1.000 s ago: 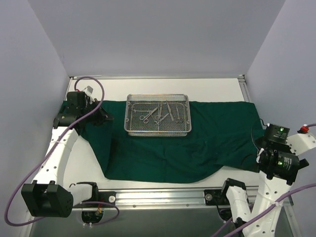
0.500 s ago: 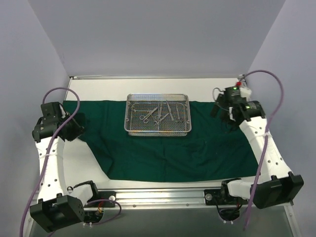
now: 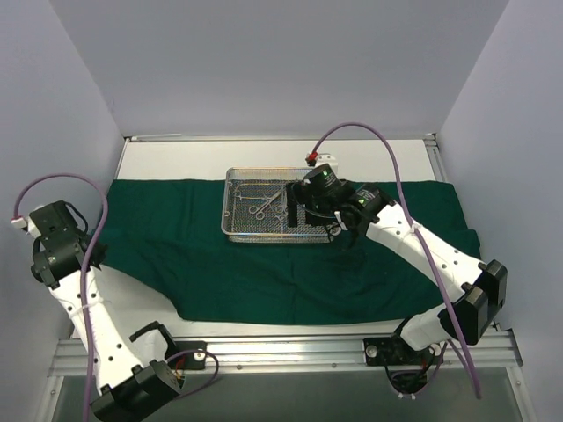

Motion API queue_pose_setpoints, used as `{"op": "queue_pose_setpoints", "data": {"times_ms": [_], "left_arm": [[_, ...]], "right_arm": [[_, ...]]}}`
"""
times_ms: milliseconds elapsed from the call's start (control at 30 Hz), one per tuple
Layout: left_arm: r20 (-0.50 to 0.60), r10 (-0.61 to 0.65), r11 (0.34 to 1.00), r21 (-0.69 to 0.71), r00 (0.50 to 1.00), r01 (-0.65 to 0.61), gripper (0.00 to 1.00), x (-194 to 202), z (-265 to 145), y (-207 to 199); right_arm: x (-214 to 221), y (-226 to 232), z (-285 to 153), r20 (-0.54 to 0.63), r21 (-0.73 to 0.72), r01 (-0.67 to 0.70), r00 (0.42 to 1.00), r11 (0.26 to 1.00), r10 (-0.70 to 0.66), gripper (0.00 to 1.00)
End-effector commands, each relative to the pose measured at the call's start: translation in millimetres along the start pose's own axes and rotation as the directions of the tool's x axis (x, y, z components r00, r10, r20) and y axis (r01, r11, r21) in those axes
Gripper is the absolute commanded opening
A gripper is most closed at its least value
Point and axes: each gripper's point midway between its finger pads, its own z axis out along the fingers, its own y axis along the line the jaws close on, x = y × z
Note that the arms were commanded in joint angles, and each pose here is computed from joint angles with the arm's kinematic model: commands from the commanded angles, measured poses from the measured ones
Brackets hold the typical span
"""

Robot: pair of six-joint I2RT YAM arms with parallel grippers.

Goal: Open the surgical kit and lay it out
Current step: Smooth out the surgical kit at the center of the board.

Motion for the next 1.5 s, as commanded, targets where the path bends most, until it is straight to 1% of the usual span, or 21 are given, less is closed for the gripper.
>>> {"op": "queue_pose_setpoints", "data": {"times_ms": [0,133,167,200,233,300,333,500,567,633,667,733,833,867,933,1000,1133,1167,1233,1300,1467], "left_arm": [[0.17,-0.092,0.972,-0.199,0.981,0.125,0.02,-22,-34,48],[0.288,-0.237,0.882,-0.337,0.928,0.33,0.02,-16,-58,87],[0.318,-0.251,0.857,-0.365,0.914,0.363,0.07,-15,-64,95],[0.368,-0.253,0.825,-0.4,0.894,0.399,0.19,-16,-73,106],[0.388,-0.255,0.818,-0.402,0.885,0.412,0.47,-18,-75,109],[0.412,-0.251,0.814,-0.4,0.876,0.422,0.88,-20,-80,112],[0.403,-0.249,0.824,-0.39,0.881,0.411,0.96,-19,-79,109],[0.332,-0.264,0.86,-0.345,0.906,0.377,0.94,-10,-75,97],[0.275,-0.268,0.899,-0.273,0.923,0.343,0.94,-9,-61,79],[0.229,-0.241,0.946,-0.163,0.943,0.281,0.94,-19,-42,54],[0.135,-0.235,0.97,-0.032,0.962,0.241,0.94,-10,-25,25],[0.054,-0.229,0.973,0.055,0.972,0.226,0.94,-13,-3,0],[-0.014,-0.14,0.979,0.145,0.99,0.14,0.94,-18,16,-41],[-0.035,-0.055,0.981,0.183,0.998,0.061,0.94,-13,16,-65],[-0.039,0.054,0.99,0.131,0.998,-0.048,0.94,-22,32,-91],[-0.113,0.192,0.978,0.103,0.975,-0.181,0.94,-8,59,-123],[-0.186,0.3,0.948,0.165,0.936,-0.271,0.94,-13,98,-172],[-0.244,0.331,0.94,0.17,0.912,-0.296,0.94,-2,120,-180],[-0.263,0.398,0.91,0.234,0.879,-0.343,0.94,-4,126,-199],[-0.341,0.448,0.893,0.208,0.826,-0.398,0.94,13,149,-199],[-0.427,0.476,0.879,0.196,0.769,-0.436,0.94,36,184,-210]], "right_arm": [[-1,-4,4,0.026,-0.015,0.044,0.999,0.999,-0.044,1.0],[5,-16,10,0.023,0.023,0.105,0.994,0.994,-0.106,1.0],[7,-17,10,0.019,0.025,0.116,0.993,0.993,-0.116,1.0],[7,-18,10,0.019,0.027,0.129,0.991,0.991,-0.13,1.0],[10,-19,12,0.012,0.028,0.137,0.99,0.99,-0.138,1.0],[13,-20,13,0.004,0.025,0.143,0.99,0.989,-0.143,1.0],[15,-20,13,-0.001,0.025,0.144,0.99,0.989,-0.144,1.0],[18,-19,19,-0.024,0.026,0.141,0.99,0.99,-0.14,1.0],[13,-21,19,-0.023,0.035,0.129,0.991,0.991,-0.128,1.0],[-1,-27,20,-0.021,0.048,0.093,0.996,0.995,-0.092,1.0],[-4,-30,22,-0.034,0.041,0.072,0.997,0.997,-0.071,1.0],[-11,-42,32,-0.068,0.054,0.017,0.998,0.998,-0.014,1.0],[-24,-68,48,-0.094,0.092,-0.064,0.993,0.994,0.072,1.0],[-31,-81,51,-0.089,0.117,-0.083,0.992,0.99,0.094,1.0],[-40,-93,61,-0.095,0.151,-0.09,0.99,0.984,0.105,1.0],[-42,-119,74,-0.123,0.218,-0.117,0.982,0.969,0.146,1.0],[-57,-156,95,-0.141,0.264,-0.177,0.966,0.948,0.219,1.0],[-52,-165,107,-0.167,0.281,-0.174,0.96,0.944,0.226,1.0],[-48,-179,113,-0.208,0.305,-0.155,0.952,0.94,0.225,1.0],[-43,-191,121,-0.254,0.342,-0.134,0.94,0.93,0.229,1.0],[-30,-210,141,-0.297,0.377,-0.125,0.922,0.918,0.248,1.0]]}}
